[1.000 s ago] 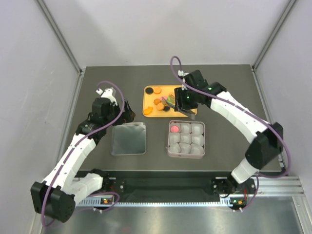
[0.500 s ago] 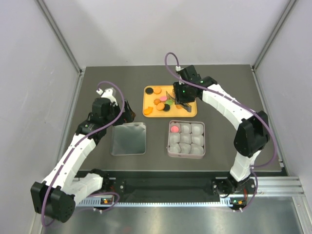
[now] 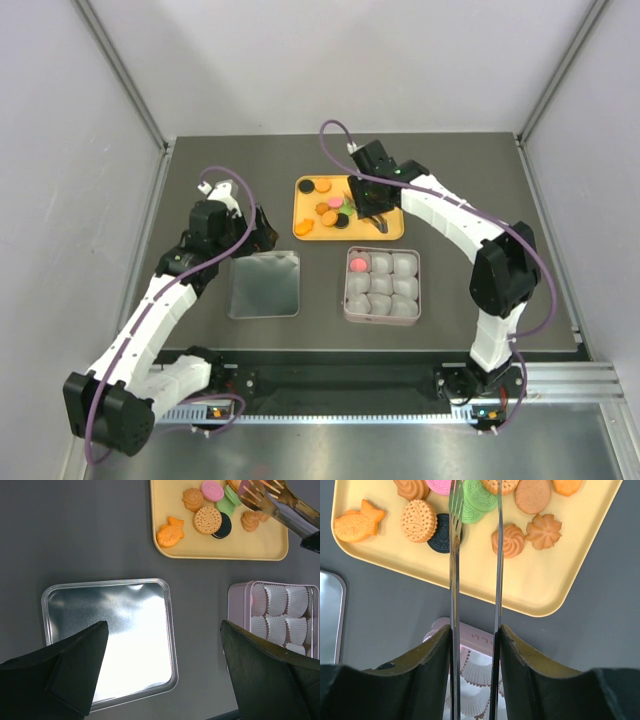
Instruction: Pack the cookies
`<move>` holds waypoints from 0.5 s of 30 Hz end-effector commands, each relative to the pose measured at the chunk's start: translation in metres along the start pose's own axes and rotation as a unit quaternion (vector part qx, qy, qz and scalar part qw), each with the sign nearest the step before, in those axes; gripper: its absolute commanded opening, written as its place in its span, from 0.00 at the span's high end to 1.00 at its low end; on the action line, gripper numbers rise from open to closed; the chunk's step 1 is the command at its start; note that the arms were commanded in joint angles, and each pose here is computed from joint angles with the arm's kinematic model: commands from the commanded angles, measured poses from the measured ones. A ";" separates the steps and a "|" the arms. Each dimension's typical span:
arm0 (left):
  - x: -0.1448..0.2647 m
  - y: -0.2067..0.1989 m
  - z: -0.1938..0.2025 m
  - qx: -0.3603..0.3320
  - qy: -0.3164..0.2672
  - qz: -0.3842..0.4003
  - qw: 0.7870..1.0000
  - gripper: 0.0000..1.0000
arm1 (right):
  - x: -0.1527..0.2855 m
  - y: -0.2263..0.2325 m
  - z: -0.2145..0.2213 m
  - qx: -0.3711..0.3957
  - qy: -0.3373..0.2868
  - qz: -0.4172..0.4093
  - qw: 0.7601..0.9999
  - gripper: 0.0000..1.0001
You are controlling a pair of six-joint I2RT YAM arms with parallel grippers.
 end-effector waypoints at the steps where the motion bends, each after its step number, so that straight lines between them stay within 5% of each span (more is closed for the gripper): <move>1: 0.000 -0.001 -0.007 -0.004 -0.011 0.005 1.000 0.02 | 0.015 0.010 -0.018 0.015 -0.043 0.004 0.999 0.59; 15: -0.002 -0.001 -0.006 -0.004 -0.010 0.006 1.000 0.02 | 0.003 0.028 -0.007 0.078 -0.024 0.026 0.996 0.59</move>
Point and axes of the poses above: each gripper's point midway between its finger pads, its own x axis back along the fingers, its own y axis along the line the jaws close on, z = x × y, the point moved 7 cm from there along x, back along the fingers, and after that the axes turned 11 degrees about -x, right-handed, at the moved point
